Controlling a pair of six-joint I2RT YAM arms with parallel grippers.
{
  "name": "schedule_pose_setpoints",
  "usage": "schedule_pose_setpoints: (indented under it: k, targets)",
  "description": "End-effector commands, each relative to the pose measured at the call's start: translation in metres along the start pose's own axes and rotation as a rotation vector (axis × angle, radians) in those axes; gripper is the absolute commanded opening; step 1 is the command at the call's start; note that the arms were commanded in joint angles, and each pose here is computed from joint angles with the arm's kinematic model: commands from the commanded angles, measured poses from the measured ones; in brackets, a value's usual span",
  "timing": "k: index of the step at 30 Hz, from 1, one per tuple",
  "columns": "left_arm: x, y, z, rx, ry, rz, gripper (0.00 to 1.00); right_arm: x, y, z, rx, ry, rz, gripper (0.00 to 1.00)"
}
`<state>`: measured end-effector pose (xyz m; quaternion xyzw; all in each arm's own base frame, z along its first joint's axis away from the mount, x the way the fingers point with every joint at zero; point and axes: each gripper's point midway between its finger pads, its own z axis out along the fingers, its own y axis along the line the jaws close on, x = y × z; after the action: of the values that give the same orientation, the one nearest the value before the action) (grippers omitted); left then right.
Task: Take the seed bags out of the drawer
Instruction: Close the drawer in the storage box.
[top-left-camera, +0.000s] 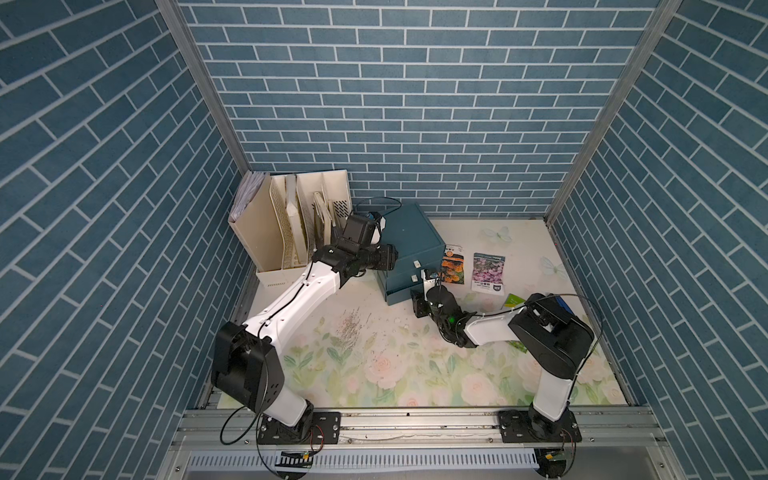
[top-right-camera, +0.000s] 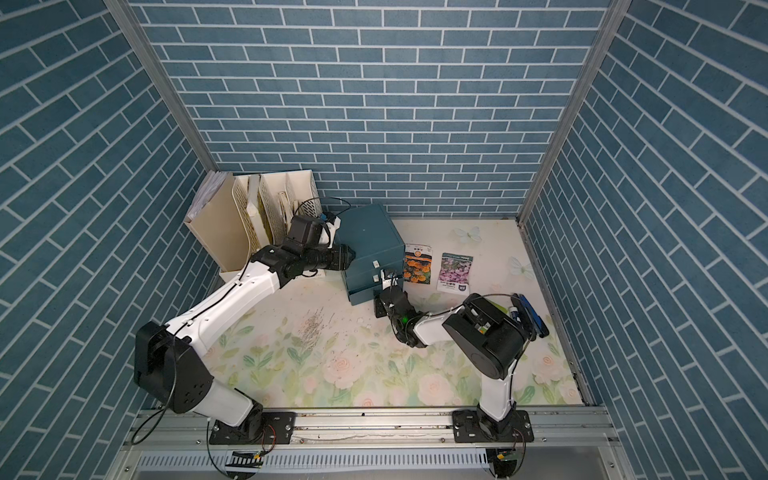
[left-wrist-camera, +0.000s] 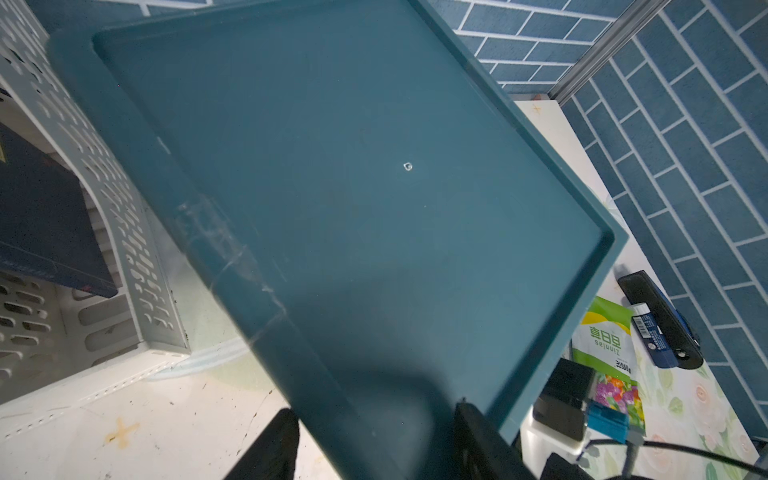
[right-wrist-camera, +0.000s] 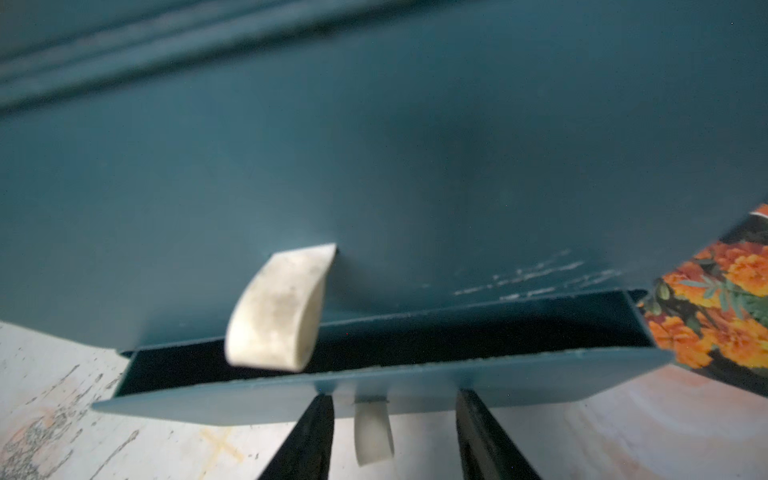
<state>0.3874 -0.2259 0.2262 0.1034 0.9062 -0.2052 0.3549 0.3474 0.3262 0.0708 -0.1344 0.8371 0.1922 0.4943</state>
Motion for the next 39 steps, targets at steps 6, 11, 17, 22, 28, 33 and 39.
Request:
schedule_pose_setpoints:
  k: [6, 11, 17, 22, 28, 33, 39]
  targets:
    - [0.106, 0.022, 0.017, -0.061, 0.381, 0.024, 0.63, -0.013, -0.003, 0.012, 0.012, -0.053, 0.013, 0.51]
    - [0.108, 0.023, 0.016, -0.061, 0.383, 0.025, 0.63, -0.017, -0.005, 0.016, 0.018, -0.063, 0.019, 0.51]
    - [0.108, 0.023, 0.016, -0.063, 0.385, 0.029, 0.63, -0.018, -0.008, 0.018, 0.018, -0.066, 0.023, 0.51]
    - [0.11, 0.024, 0.017, -0.067, 0.391, 0.028, 0.63, -0.019, -0.008, 0.018, 0.008, -0.068, 0.026, 0.51]
    - [0.108, 0.026, 0.017, -0.081, 0.385, 0.025, 0.64, -0.017, -0.007, 0.009, -0.01, -0.049, 0.025, 0.51]
    - [0.103, 0.029, 0.014, -0.102, 0.361, 0.015, 0.67, -0.008, -0.011, -0.014, -0.029, -0.006, 0.031, 0.51]
    - [0.093, 0.032, 0.014, -0.129, 0.328, 0.001, 0.7, -0.002, -0.021, -0.044, -0.017, 0.036, 0.047, 0.53]
